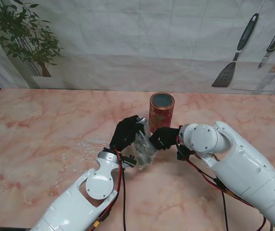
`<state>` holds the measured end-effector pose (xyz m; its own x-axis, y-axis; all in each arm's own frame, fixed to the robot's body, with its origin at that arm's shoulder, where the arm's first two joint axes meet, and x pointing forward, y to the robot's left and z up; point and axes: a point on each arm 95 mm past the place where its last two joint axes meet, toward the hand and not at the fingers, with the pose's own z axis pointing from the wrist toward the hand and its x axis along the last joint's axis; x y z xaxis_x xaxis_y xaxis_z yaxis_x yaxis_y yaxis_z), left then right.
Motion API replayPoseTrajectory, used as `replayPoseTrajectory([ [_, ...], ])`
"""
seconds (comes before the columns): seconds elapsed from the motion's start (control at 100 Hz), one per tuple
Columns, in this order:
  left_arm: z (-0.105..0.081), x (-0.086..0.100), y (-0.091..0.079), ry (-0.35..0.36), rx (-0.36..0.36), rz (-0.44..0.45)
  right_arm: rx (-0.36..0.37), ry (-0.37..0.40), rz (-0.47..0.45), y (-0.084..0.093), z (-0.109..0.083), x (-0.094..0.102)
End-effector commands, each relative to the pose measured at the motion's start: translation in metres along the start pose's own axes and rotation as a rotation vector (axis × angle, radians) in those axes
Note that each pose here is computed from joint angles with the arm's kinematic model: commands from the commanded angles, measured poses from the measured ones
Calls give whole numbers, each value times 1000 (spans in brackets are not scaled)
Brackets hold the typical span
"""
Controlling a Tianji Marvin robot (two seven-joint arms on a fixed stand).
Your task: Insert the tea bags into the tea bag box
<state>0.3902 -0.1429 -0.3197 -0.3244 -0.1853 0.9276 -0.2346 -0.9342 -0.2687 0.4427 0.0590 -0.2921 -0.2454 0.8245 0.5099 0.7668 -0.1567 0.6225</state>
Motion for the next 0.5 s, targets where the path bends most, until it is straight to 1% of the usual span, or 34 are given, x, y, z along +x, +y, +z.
replayPoseTrajectory([
  [0.0, 8, 12, 1, 40, 12, -19, 27, -6, -9, -9, 3, -5],
  [0.18, 7, 17, 6, 68, 17, -30, 12, -2, -16, -12, 6, -3],
  [0.41, 8, 18, 8, 76, 20, -45, 7, -1, -17, -15, 6, -3],
  [0.49, 8, 18, 9, 80, 19, -49, 4, 9, -3, -16, 8, -4],
])
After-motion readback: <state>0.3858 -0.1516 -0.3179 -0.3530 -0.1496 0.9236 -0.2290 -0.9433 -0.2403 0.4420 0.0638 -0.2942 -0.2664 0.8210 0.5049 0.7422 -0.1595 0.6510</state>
